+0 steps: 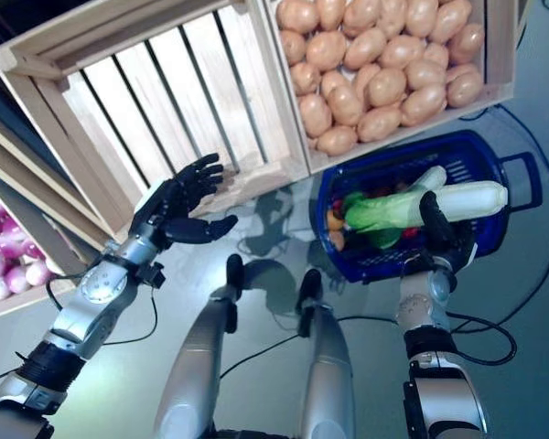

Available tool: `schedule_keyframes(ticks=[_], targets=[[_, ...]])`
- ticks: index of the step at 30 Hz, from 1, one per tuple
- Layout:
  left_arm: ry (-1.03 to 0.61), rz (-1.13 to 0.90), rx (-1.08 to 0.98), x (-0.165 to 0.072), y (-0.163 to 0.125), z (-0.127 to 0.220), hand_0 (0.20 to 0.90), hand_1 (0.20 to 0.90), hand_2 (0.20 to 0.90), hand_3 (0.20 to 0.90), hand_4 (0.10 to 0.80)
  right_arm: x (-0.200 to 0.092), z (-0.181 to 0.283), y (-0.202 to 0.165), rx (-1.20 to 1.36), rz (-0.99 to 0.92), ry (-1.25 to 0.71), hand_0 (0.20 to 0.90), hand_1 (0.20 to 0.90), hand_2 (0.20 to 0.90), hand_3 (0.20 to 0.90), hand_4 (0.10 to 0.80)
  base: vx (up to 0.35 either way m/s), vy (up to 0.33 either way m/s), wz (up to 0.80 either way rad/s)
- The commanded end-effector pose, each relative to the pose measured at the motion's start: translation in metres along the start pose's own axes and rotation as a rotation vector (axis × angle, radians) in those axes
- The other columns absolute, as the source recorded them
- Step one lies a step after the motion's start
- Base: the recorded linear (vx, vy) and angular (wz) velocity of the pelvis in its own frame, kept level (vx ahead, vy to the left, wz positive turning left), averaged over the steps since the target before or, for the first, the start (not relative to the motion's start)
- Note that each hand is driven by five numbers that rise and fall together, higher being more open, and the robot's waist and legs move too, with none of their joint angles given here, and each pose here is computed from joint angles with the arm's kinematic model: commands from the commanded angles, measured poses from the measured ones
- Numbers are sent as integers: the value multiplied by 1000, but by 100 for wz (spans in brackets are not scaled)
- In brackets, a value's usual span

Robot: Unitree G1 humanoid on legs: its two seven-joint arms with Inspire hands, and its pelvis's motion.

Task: Put vegetables into the basket

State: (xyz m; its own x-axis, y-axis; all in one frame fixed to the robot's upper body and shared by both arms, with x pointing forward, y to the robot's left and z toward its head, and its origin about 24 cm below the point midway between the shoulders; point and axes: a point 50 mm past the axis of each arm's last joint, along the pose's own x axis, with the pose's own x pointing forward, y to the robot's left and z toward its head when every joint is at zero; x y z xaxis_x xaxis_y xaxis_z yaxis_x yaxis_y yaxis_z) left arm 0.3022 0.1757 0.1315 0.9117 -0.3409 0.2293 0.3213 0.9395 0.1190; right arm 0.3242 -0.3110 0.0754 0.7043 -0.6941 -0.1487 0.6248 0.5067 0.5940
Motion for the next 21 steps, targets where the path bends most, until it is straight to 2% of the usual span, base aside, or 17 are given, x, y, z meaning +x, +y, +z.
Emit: schedule_keyframes(ticks=[1, 10, 20, 21], targets=[[-337, -99, -43, 7, -15, 59, 900, 900, 900, 900, 800, 16, 83, 3, -73, -40, -310, 300, 300, 300, 300, 400, 0, 0, 0], [-360, -157, -25, 7, -19, 66, 900, 900, 900, 900, 800, 20, 89, 10, -84, -40, -266, 300, 300, 300, 300, 400, 3, -2, 2], [-378, -192, -23, 12, -23, 75, 900, 900, 900, 900, 800, 18, 101, 34, 36, -50, -303, 300, 300, 300, 300, 400, 8, -4, 3], [-380, -196, -25, 13, -24, 75, 900, 900, 900, 900, 800, 17, 103, 36, 74, -48, -309, 453, 453, 453, 453, 502, 0, 0, 0]])
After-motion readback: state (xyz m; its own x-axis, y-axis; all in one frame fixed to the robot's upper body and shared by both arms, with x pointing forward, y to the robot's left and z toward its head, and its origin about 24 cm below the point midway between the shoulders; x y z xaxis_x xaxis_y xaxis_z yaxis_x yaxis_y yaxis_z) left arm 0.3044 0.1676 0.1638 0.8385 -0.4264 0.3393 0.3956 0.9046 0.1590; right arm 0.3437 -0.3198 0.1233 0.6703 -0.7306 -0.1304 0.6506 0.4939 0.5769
